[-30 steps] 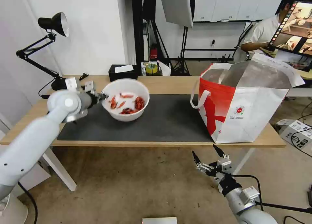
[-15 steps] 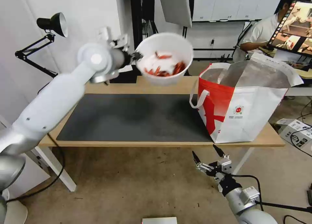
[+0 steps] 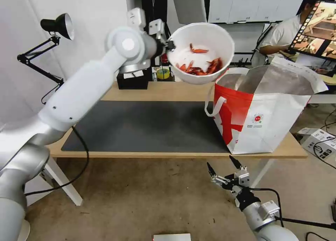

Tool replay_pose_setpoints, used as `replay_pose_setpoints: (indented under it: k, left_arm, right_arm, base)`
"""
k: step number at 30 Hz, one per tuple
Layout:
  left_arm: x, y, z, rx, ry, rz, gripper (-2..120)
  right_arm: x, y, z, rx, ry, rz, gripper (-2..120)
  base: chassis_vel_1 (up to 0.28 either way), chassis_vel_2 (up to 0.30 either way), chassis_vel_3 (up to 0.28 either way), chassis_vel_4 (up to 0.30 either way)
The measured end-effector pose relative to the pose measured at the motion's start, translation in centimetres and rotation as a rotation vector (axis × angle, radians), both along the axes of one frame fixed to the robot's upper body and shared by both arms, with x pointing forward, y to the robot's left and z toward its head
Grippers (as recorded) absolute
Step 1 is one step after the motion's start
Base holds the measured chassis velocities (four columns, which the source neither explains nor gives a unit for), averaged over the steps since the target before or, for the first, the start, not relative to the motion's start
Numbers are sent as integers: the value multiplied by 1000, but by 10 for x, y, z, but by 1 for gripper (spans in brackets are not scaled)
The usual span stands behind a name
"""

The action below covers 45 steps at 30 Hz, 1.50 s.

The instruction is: Pick up the trash from the table and place it into the takeout bag.

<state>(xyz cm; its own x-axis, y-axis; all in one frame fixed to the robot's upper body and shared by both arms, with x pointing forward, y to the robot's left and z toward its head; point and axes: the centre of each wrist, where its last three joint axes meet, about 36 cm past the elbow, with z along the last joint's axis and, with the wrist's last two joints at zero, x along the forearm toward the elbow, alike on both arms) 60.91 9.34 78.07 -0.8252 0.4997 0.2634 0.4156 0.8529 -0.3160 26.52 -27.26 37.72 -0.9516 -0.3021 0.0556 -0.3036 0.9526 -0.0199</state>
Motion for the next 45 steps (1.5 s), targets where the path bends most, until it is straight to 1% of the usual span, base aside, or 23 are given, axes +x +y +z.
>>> replay_pose_setpoints:
  k: [1,2,4,5,8,9,12,13,16,17,21,22,25,26,29,33,34,37,38,39,42,44,45]
  left_arm:
    - [2,-9,1,0,2,-7,0]
    - [2,-9,1,0,2,-7,0]
    - [7,-35,4,-11,11,-26,0]
    - [7,-35,4,-11,11,-26,0]
    - [13,-69,7,-29,22,-40,0]
    - [13,-69,7,-29,22,-40,0]
    - [12,-105,3,-40,23,-52,0]
    - [12,-105,3,-40,23,-52,0]
    - [8,-141,-9,-34,-16,-36,0]
    - [8,-141,-9,-34,-16,-36,0]
    - [4,-165,-36,16,-122,18,0]
    - [4,-165,-36,16,-122,18,0]
    - [2,-169,-62,72,-203,31,0]
    - [2,-169,-62,72,-203,31,0]
    - [-5,-167,-83,112,-266,-5,0]
    - [-11,-163,-93,129,-280,-47,0]
    - [-11,-163,-93,129,-280,-47,0]
    - [-13,-157,-97,131,-287,-105,0]
    - [-13,-157,-97,131,-287,-105,0]
    - [-13,-154,-97,128,-283,-136,0]
    - [-14,-153,-96,123,-268,-169,0]
    - [-14,-154,-93,112,-234,-196,0]
    - [-14,-155,-92,107,-224,-205,3]
  right_arm:
    - [0,0,0,0,0,0,100]
    - [0,0,0,0,0,0,100]
    - [0,0,0,0,0,0,100]
    - [0,0,0,0,0,0,100]
    - [0,0,0,0,0,0,100]
    - [0,0,0,0,0,0,100]
    - [0,0,0,0,0,0,100]
    - [0,0,0,0,0,0,100]
    - [0,0,0,0,0,0,100]
    - [0,0,0,0,0,0,100]
    - [0,0,0,0,0,0,100]
    - [0,0,0,0,0,0,100]
    - [0,0,0,0,0,0,100]
    - [0,0,0,0,0,0,100]
    - [0,0,0,0,0,0,100]
    - [0,0,0,0,0,0,100]
    - [0,0,0,0,0,0,100]
    - [0,0,0,0,0,0,100]
    - [0,0,0,0,0,0,100]
    - [0,0,0,0,0,0,100]
    - [0,0,0,0,0,0,100]
    - [0,0,0,0,0,0,100]
    - [0,0,0,0,0,0,100]
  base:
    - [0,0,0,0]
    - [0,0,0,0]
    - [0,0,0,0]
    - [0,0,0,0]
    - [0,0,0,0]
    - [0,0,0,0]
    - [0,0,0,0]
    - [0,0,0,0]
    - [0,0,0,0]
    - [0,0,0,0]
    - [0,0,0,0]
    - [0,0,0,0]
    - [0,0,0,0]
    - [0,0,0,0]
    - [0,0,0,0]
    - [0,0,0,0]
    - [0,0,0,0]
    - [0,0,0,0]
    - [0,0,0,0]
    - [0,0,0,0]
    - [0,0,0,0]
    - [0,0,0,0]
    - [0,0,0,0]
